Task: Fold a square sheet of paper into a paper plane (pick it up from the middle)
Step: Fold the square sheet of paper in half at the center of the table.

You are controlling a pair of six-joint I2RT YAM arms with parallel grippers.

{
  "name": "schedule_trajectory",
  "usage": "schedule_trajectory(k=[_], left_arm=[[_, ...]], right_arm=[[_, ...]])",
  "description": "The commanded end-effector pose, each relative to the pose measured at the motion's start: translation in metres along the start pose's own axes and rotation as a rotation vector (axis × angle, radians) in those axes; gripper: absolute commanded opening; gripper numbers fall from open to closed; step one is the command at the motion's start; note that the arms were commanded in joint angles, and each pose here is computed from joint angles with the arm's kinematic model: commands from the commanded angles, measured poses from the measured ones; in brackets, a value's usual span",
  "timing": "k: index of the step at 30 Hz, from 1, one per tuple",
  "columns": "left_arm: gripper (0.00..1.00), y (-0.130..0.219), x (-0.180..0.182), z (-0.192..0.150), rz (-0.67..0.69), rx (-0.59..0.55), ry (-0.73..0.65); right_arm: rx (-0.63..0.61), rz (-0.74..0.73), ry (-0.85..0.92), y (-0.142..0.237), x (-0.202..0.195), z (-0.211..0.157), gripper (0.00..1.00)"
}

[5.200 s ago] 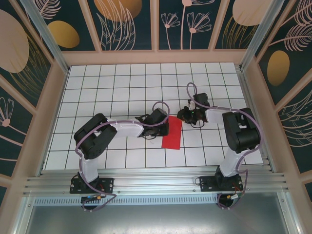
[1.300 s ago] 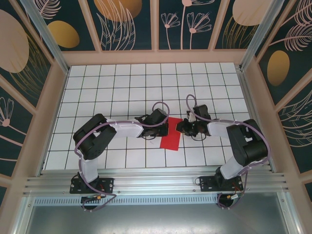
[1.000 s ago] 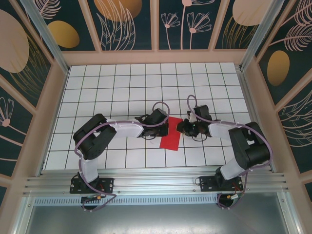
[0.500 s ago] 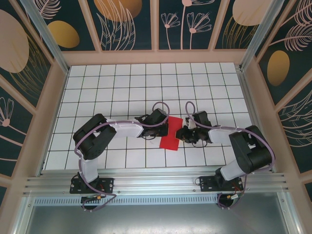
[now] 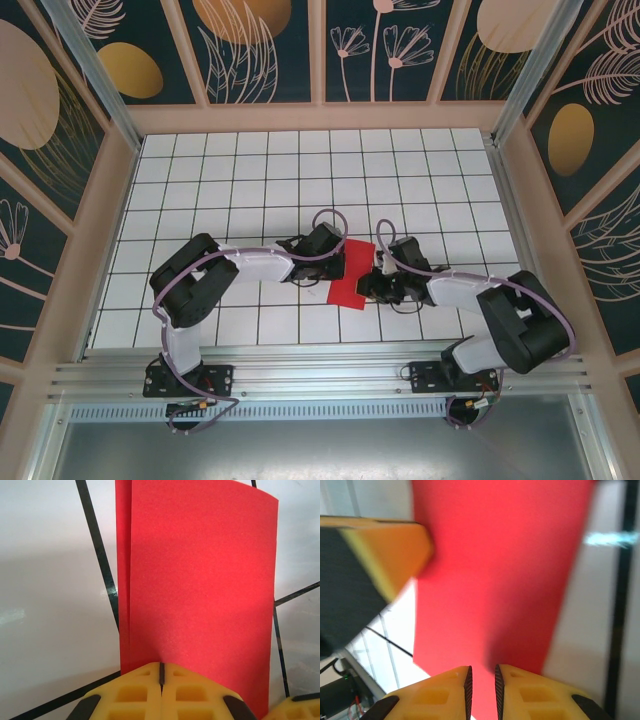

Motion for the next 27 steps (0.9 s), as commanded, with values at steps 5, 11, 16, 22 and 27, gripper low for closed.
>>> schedule_trajectory(k=[5,11,16,22,27], left_arm=[[0.0,-0.005,0.028,-0.044,0.109,0.151,0.021],[0.0,-0.005,0.028,-0.044,0.111,0.15,0.02],[0.0,-0.005,0.027,-0.043,0.107,0.148,0.023],[0.0,-0.005,0.027,-0.043,0.106,0.148,0.024],[0.0,-0.003,0.027,-0.043,0.107,0.142,0.026]], right_arm=[[0.001,-0.016,-0.025,-0.002,-0.006,-0.004,0.23],[-0.022,0.049,0.005,0.013,0.015,-0.007,0.23],[-0.01,0.036,-0.021,0.01,0.005,-0.014,0.23],[0.017,-0.024,-0.016,0.0,-0.007,-0.028,0.23],[-0.002,-0.018,-0.005,0.006,-0.001,-0.026,0.24]])
Point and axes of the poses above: each hand's point on the last joint's axis, 136 mm out from that joint toward the fingers, its own y axis back along the fingers, its own x axis along the line the jaws close on, z = x × y, the point moved 4 cm from there along y, back along the fingers, and after that the axes turned 15 degrees about -y, right-handed, at the moved point
